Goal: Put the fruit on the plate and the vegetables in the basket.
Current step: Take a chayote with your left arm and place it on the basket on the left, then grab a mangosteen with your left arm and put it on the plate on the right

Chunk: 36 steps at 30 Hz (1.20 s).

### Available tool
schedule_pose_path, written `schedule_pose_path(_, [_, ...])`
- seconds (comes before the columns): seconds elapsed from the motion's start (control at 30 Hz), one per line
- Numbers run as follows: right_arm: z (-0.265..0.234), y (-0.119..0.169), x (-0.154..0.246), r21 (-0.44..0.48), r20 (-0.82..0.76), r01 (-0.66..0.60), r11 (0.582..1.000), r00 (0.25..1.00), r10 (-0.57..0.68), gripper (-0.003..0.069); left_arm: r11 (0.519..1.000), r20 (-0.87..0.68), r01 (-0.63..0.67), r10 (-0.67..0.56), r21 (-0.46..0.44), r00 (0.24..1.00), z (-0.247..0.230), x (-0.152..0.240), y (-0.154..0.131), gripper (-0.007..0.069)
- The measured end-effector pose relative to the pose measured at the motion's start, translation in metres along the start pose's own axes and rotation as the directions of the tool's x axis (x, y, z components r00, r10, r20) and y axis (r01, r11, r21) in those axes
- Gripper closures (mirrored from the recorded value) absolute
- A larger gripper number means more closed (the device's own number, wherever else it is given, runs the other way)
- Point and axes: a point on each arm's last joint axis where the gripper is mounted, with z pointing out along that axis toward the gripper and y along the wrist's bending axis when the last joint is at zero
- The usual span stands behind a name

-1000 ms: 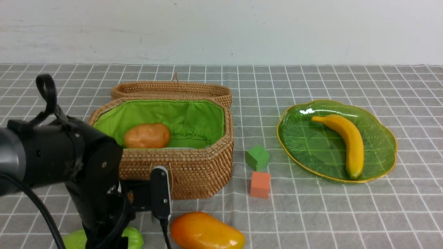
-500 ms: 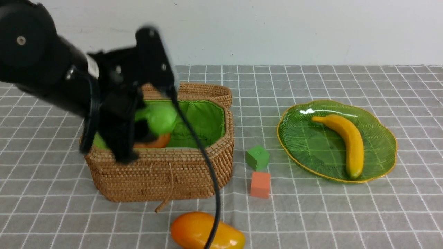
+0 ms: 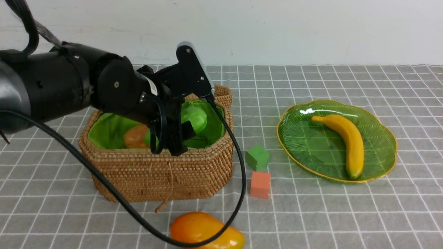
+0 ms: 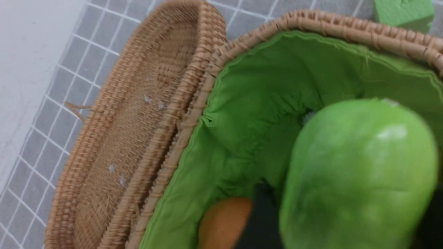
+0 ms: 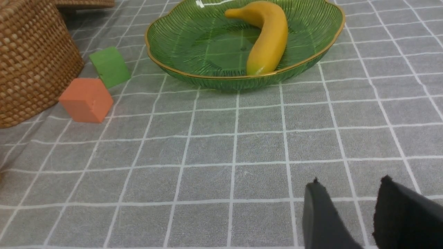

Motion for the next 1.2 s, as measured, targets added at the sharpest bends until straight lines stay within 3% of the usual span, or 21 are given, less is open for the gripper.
schedule_pose_path(0.07, [0.0,0.0,0.0,0.0,0.0,0.0,1.0,1.0,0.0,0.0419,1.0,-0.01,0.0,0.0,0.009,1.0,-0.006,0.0,0.0,-0.0029])
schedule_pose_path(0.17, [0.0,0.0,0.0,0.0,0.0,0.0,1.0,1.0,0.0,0.0419,1.0,-0.02,0.013,-0.012,0.026,1.0,-0.026,-0.001,0.0,-0.0034])
schedule_pose_path(0.27, [0.0,0.0,0.0,0.0,0.0,0.0,1.0,1.0,0.0,0.0419,0.992,-0.037,0.103,-0.1,0.074,0.994,-0.054,-0.003,-0.004,-0.0014])
schedule_pose_path(0.3, [0.0,0.0,0.0,0.0,0.0,0.0,1.0,1.0,0.0,0.0419,0.959,-0.075,0.245,-0.236,0.145,0.969,-0.08,-0.003,-0.012,0.0008])
schedule_pose_path(0.37, [0.0,0.0,0.0,0.0,0.0,0.0,1.0,1.0,0.0,0.0419,0.883,-0.168,0.418,-0.388,0.216,0.906,-0.1,-0.001,-0.023,0.0024])
schedule_pose_path(0.47, [0.0,0.0,0.0,0.0,0.0,0.0,1.0,1.0,0.0,0.0419,0.767,-0.316,0.583,-0.502,0.267,0.805,-0.114,0.004,-0.036,0.0035])
schedule_pose_path(0.5, [0.0,0.0,0.0,0.0,0.0,0.0,1.0,1.0,0.0,0.0419,0.69,-0.434,0.665,-0.525,0.286,0.732,-0.115,0.01,-0.052,0.0039])
schedule_pose_path(0.6, [0.0,0.0,0.0,0.0,0.0,0.0,1.0,1.0,0.0,0.0419,0.657,-0.537,0.682,-0.467,0.321,0.703,-0.105,0.018,-0.087,0.004])
schedule_pose_path(0.63, [0.0,0.0,0.0,0.0,0.0,0.0,1.0,1.0,0.0,0.0419,0.658,-0.536,0.68,-0.464,0.325,0.705,-0.103,0.018,-0.089,0.004])
schedule_pose_path(0.73, [0.0,0.0,0.0,0.0,0.0,0.0,1.0,1.0,0.0,0.0419,0.69,-0.523,0.626,-0.405,0.362,0.75,-0.084,0.019,-0.141,0.004])
schedule_pose_path(0.83, [0.0,0.0,0.0,0.0,0.0,0.0,1.0,1.0,0.0,0.0419,0.709,-0.512,0.626,-0.425,0.324,0.747,-0.077,0.016,-0.155,0.004])
schedule_pose_path(0.97, [0.0,0.0,0.0,0.0,0.0,0.0,1.0,1.0,0.0,0.0419,0.732,-0.479,0.65,-0.505,0.203,0.718,-0.066,0.009,-0.165,0.004])
schedule_pose_path(1.2, [0.0,0.0,0.0,0.0,0.0,0.0,1.0,1.0,0.0,0.0419,0.703,-0.509,0.711,-0.62,-0.021,0.597,-0.04,0.018,-0.167,0.004])
